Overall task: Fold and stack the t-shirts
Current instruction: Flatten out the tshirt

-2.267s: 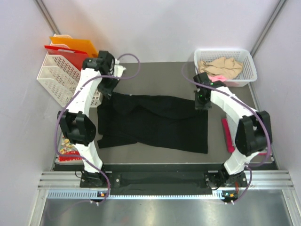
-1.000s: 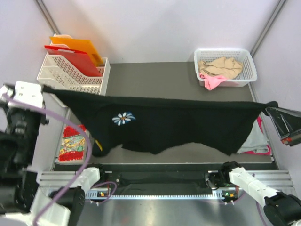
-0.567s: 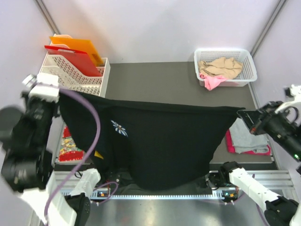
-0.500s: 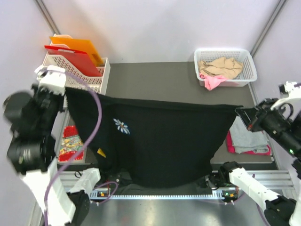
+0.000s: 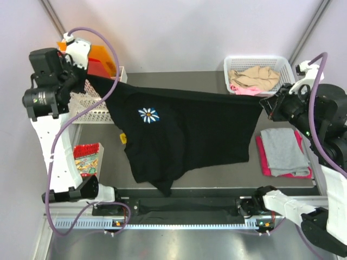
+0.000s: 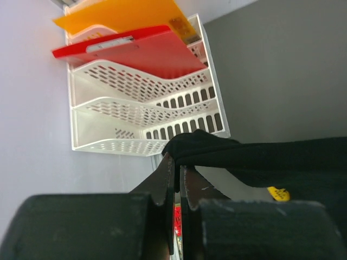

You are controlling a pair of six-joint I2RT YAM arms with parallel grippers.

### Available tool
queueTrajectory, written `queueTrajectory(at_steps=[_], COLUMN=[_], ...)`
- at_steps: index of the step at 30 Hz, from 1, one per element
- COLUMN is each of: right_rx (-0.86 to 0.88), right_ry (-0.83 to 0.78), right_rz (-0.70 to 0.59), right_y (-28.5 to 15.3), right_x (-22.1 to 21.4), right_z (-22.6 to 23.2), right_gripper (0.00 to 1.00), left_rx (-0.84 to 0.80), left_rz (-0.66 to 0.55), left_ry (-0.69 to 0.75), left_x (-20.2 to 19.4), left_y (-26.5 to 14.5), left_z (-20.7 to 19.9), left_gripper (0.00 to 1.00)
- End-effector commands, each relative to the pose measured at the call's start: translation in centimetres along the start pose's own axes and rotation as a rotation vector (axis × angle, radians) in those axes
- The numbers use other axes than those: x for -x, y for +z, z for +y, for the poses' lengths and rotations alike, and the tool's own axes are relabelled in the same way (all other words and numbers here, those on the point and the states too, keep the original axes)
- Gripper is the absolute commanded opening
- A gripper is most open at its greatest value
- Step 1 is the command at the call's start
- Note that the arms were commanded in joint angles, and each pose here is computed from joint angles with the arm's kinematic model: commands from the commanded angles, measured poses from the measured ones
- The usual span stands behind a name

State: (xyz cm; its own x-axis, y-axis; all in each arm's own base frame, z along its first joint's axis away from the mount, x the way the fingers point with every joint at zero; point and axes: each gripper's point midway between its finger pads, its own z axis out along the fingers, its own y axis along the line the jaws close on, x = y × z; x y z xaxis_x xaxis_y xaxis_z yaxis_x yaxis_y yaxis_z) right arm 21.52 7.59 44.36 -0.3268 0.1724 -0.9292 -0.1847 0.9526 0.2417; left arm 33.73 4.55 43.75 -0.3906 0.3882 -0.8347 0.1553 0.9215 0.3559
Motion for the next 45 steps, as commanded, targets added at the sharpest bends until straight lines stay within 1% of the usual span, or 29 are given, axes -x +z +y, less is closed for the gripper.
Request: queueTrajectory(at_steps=[1,5,7,8,9,11,12,13,16,17,22,24,25,27,28,29,30,31,33,34,35,36,38,39,40,41,43,44,45], right_rx=[-0.074,-0.027,0.013,0.043,0.049,0.068,0.079,0.085,0.111,0.140,0.164,0.153,0.140,0.097,0.064,0.042,0.018,-0.023,-0.114,-0.172,-0.249,-0.278,-0.369,-0.393,-0.415,-0.455,-0.483,-0.516,-0.529], right_ry=[-0.004,-0.018,-0.015,-0.007,0.002,0.038,0.047,0.055,0.061,0.057,0.030,0.028,0.031,0.049,0.067,0.076,0.085,0.091,0.101,0.100,0.094,0.099,0.076,0.074,0.062,0.043,0.025,0.008,0.003], right_rz=[-0.036,-0.027,-0.055,-0.082,-0.084,-0.116,-0.130,-0.147,-0.192,-0.199,-0.244,-0.229,-0.198,-0.193,-0.124,-0.163,-0.153,-0.083,-0.078,-0.013,0.011,0.002,0.074,0.072,0.082,0.123,0.125,0.165,0.175], right_y=[-2.8,-6.3,-8.4,-10.1,-10.9,-13.3,-14.0,-14.6,-16.4,-16.7,-16.7,-15.7,-13.9,-12.8,-10.1,-9.7,-8.4,-5.8,-2.9,-0.6,1.2,2.7,6.4,7.7,8.6,10.6,12.4,14.2,15.1], right_x=[0.0,-0.2,0.2,0.5,0.5,0.8,1.0,1.2,1.8,2.1,3.7,3.5,3.0,2.1,0.2,0.5,0.1,-2.0,-2.7,-4.9,-5.7,-5.8,-8.0,-7.9,-7.9,-8.6,-7.9,-8.7,-8.8], right_z=[-1.8,-1.3,-0.9,-0.5,-0.4,-0.3,-0.1,0.0,0.4,1.0,1.9,1.8,1.6,0.7,0.0,-0.4,-0.9,-1.7,-3.3,-4.5,-5.8,-6.3,-8.0,-8.4,-8.7,-9.3,-9.6,-10.2,-10.3], right_gripper=[0.00,0.00,0.00,0.00,0.00,0.00,0.00,0.00,0.00,0.00,0.00,0.00,0.00,0.00,0.00,0.00,0.00,0.00,0.00,0.00,0.00,0.00,0.00,0.00,0.00,0.00,0.00,0.00,0.00], left_rx=[0.094,0.145,0.196,0.204,0.226,0.258,0.293,0.325,0.400,0.430,0.512,0.493,0.485,0.379,0.328,0.256,0.200,0.120,-0.039,-0.101,-0.176,-0.215,-0.298,-0.325,-0.351,-0.383,-0.423,-0.404,-0.397], left_rz=[-0.196,-0.297,-0.358,-0.371,-0.414,-0.454,-0.499,-0.519,-0.621,-0.681,-0.801,-0.819,-0.790,-0.691,-0.599,-0.489,-0.405,-0.291,-0.089,-0.008,0.104,0.184,0.347,0.402,0.468,0.531,0.573,0.609,0.582], left_ry=[0.043,0.102,0.146,0.157,0.175,0.186,0.192,0.186,0.165,0.155,0.136,0.125,0.123,0.093,0.067,0.019,-0.016,-0.050,-0.098,-0.112,-0.120,-0.138,-0.121,-0.102,-0.038,-0.015,0.059,0.084,0.112], left_x=[4.1,5.3,5.5,5.3,5.2,5.2,5.1,5.3,7.0,8.1,11.5,12.3,12.1,10.8,9.1,6.7,5.0,2.2,-2.8,-4.9,-8.1,-10.1,-14.3,-15.6,-16.6,-17.9,-18.1,-18.5,-17.7], left_y=[-8.8,-15.0,-18.8,-19.6,-21.9,-23.1,-25.1,-25.9,-28.7,-30.3,-32.7,-32.0,-30.9,-26.1,-23.3,-19.3,-16.3,-13.6,-7.5,-5.9,-4.0,-1.9,1.3,2.2,3.2,4.8,6.6,8.0,9.4], left_z=[1.1,0.7,0.6,0.4,-0.1,-0.1,-0.3,0.0,0.7,0.9,2.0,2.0,2.1,1.8,1.6,1.4,1.3,0.3,-1.3,-2.2,-3.4,-3.7,-5.1,-5.8,-6.8,-7.5,-9.2,-9.1,-9.5], left_gripper=[0.00,0.00,0.00,0.00,0.00,0.00,0.00,0.00,0.00,0.00,0.00,0.00,0.00,0.00,0.00,0.00,0.00,0.00,0.00,0.00,0.00,0.00,0.00,0.00,0.00,0.00,0.00,0.00,0.00])
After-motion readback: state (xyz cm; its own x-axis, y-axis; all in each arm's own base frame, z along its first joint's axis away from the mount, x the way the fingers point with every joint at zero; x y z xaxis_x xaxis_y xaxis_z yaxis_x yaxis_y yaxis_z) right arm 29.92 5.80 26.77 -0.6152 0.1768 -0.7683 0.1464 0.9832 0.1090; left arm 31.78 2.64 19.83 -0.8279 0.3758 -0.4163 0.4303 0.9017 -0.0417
